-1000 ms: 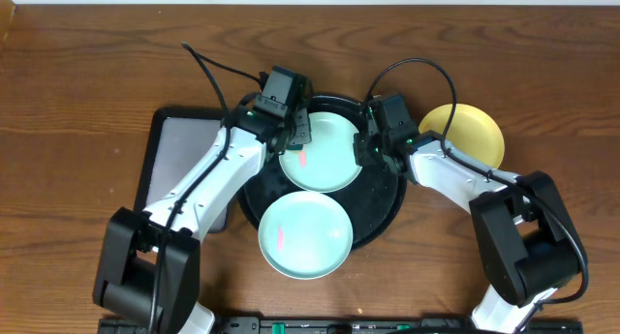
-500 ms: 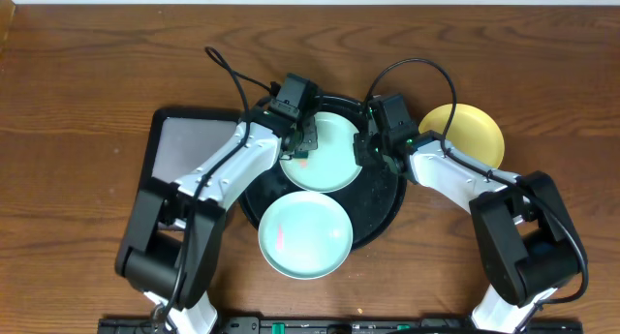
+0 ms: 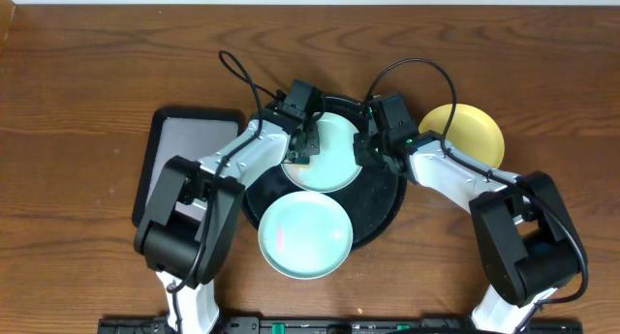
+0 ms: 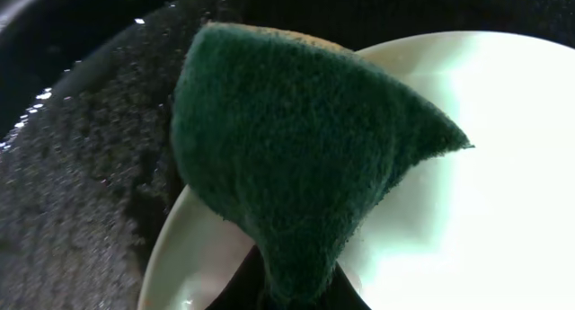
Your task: Clean dirty plates on tray and stack at the side
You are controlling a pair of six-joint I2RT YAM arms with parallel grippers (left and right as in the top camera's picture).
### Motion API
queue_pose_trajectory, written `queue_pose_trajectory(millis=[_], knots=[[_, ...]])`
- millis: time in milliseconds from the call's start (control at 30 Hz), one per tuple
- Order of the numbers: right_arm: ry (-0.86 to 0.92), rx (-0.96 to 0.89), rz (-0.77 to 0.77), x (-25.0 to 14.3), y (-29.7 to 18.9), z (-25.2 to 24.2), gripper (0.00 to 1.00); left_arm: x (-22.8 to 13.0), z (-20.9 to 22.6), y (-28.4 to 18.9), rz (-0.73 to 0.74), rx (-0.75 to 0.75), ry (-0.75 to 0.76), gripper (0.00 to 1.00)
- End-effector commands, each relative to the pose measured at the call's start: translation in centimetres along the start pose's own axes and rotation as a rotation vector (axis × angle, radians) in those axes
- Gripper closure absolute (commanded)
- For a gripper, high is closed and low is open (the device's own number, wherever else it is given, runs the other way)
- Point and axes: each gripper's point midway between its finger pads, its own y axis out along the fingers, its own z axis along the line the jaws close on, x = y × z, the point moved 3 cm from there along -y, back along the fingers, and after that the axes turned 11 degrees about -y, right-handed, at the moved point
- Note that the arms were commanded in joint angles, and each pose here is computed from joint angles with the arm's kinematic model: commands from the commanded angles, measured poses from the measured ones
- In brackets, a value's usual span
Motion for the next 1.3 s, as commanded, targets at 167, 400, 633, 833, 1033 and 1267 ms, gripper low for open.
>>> queue_pose_trajectory(millis=[167, 400, 633, 833, 1033, 1267], knots=[[0.007, 0.006, 0.033, -1.0, 0.8, 0.3, 0.99, -4.9, -1.8, 3.2, 0.277, -0.182, -0.028, 0.92], [0.007, 0.006, 0.033, -1.0, 0.8, 0.3, 0.99, -3.3, -5.8, -0.4, 0.27, -0.401, -0.006, 0.93], [0.007, 0.007, 0.03, -0.9, 0.8, 0.3, 0.98, -0.4, -7.6, -7.0, 0.118, -0.506, 0.032, 0.92], [0.007, 0.007, 0.03, -0.9, 0.8, 0.3, 0.98, 1.8, -6.4, -11.1, -0.053, -0.439, 0.022, 0.92], [0.007, 0.007, 0.03, -0.9, 0.8, 0.3, 0.98, 1.4, -3.1, -9.3, -0.071, -0.237, -0.01, 0.92], [0.007, 0.007, 0.03, -0.9, 0.8, 0.3, 0.99, -0.5, -0.9, -5.0, 0.001, -0.116, -0.015, 0.92]])
